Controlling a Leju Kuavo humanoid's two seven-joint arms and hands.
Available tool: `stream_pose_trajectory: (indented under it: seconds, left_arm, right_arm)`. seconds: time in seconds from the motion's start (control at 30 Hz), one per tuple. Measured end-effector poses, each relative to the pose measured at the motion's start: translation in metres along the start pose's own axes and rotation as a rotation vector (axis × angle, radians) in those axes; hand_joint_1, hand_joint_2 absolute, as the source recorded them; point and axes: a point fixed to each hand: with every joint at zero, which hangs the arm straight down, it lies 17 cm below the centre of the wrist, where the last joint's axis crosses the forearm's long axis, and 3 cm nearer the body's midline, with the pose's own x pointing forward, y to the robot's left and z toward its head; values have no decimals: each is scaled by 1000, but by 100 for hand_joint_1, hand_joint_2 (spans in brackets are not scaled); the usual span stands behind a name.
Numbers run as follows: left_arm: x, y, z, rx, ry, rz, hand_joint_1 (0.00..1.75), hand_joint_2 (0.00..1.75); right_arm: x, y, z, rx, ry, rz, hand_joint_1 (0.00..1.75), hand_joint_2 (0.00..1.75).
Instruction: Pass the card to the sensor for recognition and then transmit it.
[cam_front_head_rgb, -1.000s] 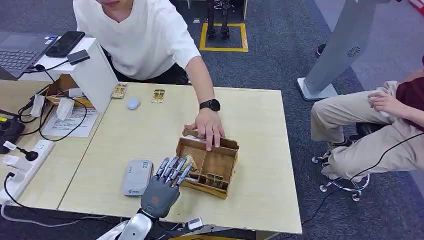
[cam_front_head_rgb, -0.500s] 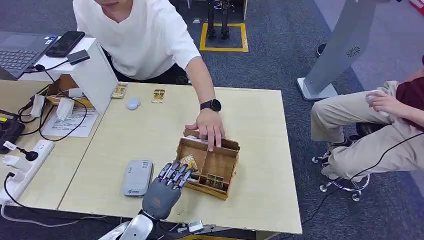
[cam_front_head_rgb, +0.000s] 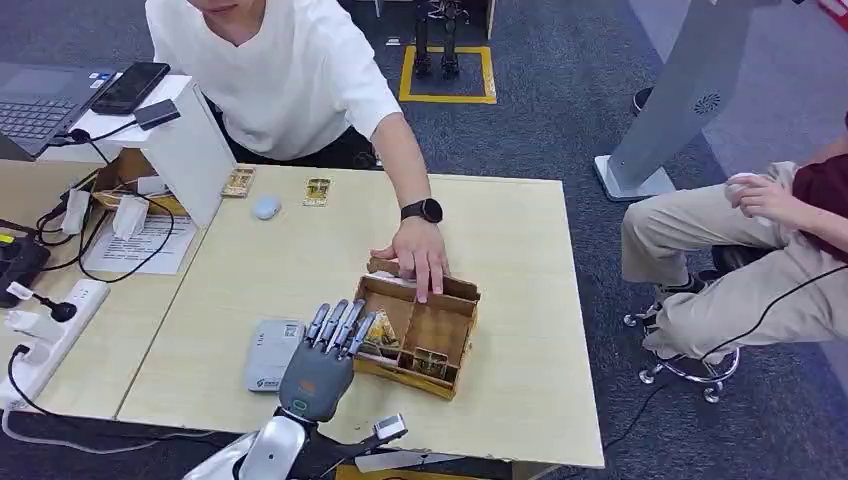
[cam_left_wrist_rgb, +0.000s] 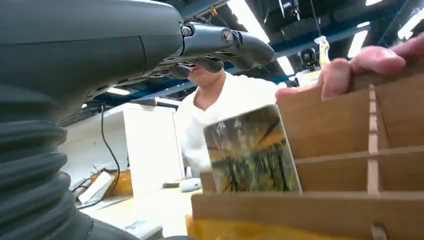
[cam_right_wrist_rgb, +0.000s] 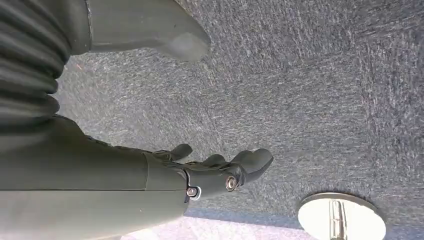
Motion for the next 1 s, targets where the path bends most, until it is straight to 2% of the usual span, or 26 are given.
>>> stream_pose_trajectory:
  seconds: [0.73, 1.0]
  left_arm:
    - [-3, 6, -8, 19, 13, -10, 0, 175]
    - [7, 2, -5, 7, -42, -11, 0, 175]
  right_arm:
    - [0, 0, 0, -2, 2, -4, 0, 175]
    - [1, 0, 0, -2, -4, -4, 0, 175]
